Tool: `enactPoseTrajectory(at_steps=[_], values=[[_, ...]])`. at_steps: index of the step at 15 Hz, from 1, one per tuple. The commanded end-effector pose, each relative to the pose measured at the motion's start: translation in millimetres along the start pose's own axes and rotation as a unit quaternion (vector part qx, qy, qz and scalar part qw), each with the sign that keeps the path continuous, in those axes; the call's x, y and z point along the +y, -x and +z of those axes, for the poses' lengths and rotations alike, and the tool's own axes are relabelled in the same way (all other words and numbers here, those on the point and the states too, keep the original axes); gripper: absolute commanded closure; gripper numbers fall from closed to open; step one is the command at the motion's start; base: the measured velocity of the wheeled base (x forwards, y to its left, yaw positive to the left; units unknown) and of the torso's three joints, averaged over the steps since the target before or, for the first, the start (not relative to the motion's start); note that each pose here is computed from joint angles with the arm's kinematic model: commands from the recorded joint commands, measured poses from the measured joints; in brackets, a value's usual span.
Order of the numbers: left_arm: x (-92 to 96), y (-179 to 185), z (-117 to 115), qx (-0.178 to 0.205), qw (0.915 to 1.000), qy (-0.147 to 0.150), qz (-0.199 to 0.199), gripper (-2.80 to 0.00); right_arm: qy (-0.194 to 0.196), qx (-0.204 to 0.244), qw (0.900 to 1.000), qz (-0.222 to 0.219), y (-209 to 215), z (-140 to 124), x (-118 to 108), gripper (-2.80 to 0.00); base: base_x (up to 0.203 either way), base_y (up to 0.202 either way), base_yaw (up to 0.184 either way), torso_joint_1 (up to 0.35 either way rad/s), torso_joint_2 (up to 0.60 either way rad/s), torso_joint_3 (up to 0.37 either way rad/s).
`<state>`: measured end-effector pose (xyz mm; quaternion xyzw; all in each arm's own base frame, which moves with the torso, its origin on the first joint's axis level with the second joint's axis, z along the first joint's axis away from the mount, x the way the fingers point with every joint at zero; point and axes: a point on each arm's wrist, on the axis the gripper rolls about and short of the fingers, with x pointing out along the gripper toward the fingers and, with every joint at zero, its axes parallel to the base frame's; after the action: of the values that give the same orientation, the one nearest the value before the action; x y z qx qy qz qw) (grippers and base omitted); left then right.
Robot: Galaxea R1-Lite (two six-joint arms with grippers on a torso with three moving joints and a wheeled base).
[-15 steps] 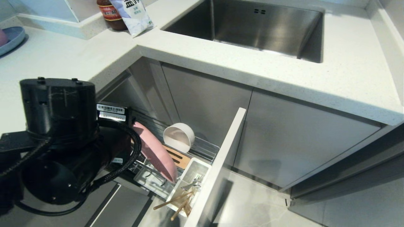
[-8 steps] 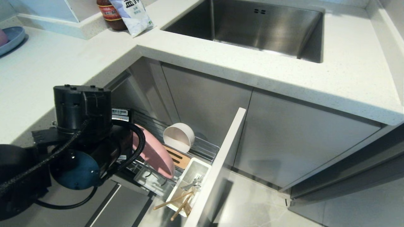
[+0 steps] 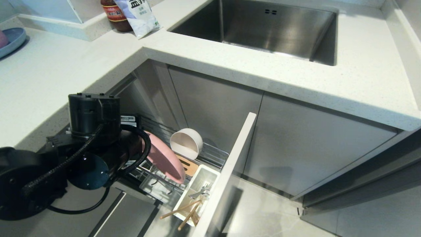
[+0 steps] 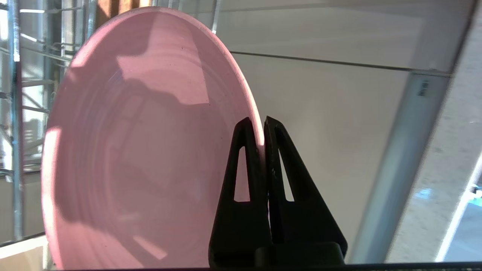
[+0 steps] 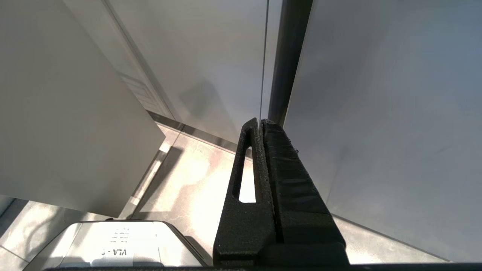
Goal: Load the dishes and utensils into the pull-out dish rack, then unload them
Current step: Pick up the plate and place it in the cupboard
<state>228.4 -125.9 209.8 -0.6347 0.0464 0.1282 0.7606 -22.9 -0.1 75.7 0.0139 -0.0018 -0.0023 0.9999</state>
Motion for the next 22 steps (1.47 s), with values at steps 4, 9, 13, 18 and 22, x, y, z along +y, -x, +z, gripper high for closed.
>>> enactPoseTrajectory(at_steps=[4, 9, 13, 18, 22], values=[[8.5, -9.8, 2.2, -0.015, 0.9997, -0.006, 0.02, 0.0, 0.0, -0.001, 1.0, 0.0, 0.1, -0.4, 0.0, 0.0, 0.0, 0.0, 0.0, 0.0, 0.0, 0.0], [13.6, -12.9, 2.9, -0.019, 0.9991, -0.004, 0.037, 0.0, 0.0, -0.001, 1.0, 0.0, 0.1, -0.4, 0.0, 0.0, 0.0, 0.0, 0.0, 0.0, 0.0, 0.0], [19.2, -23.8, 7.0, -0.036, 0.998, -0.007, 0.051, 0.0, 0.0, -0.001, 1.0, 0.0, 0.1, -0.4, 0.0, 0.0, 0.0, 0.0, 0.0, 0.0, 0.0, 0.0], [28.9, -32.2, 6.2, -0.044, 0.9958, -0.013, 0.079, 0.0, 0.0, -0.001, 1.0, 0.0, 0.1, -0.2, 0.0, 0.0, 0.0, 0.0, 0.0, 0.0, 0.0, 0.0], [31.3, -35.0, 7.2, -0.046, 0.9953, -0.015, 0.084, 0.0, 0.0, 0.0, 1.0, 0.0, 0.1, -0.4, 0.0, 0.0, 0.0, 0.0, 0.0, 0.0, 0.0, 0.0]])
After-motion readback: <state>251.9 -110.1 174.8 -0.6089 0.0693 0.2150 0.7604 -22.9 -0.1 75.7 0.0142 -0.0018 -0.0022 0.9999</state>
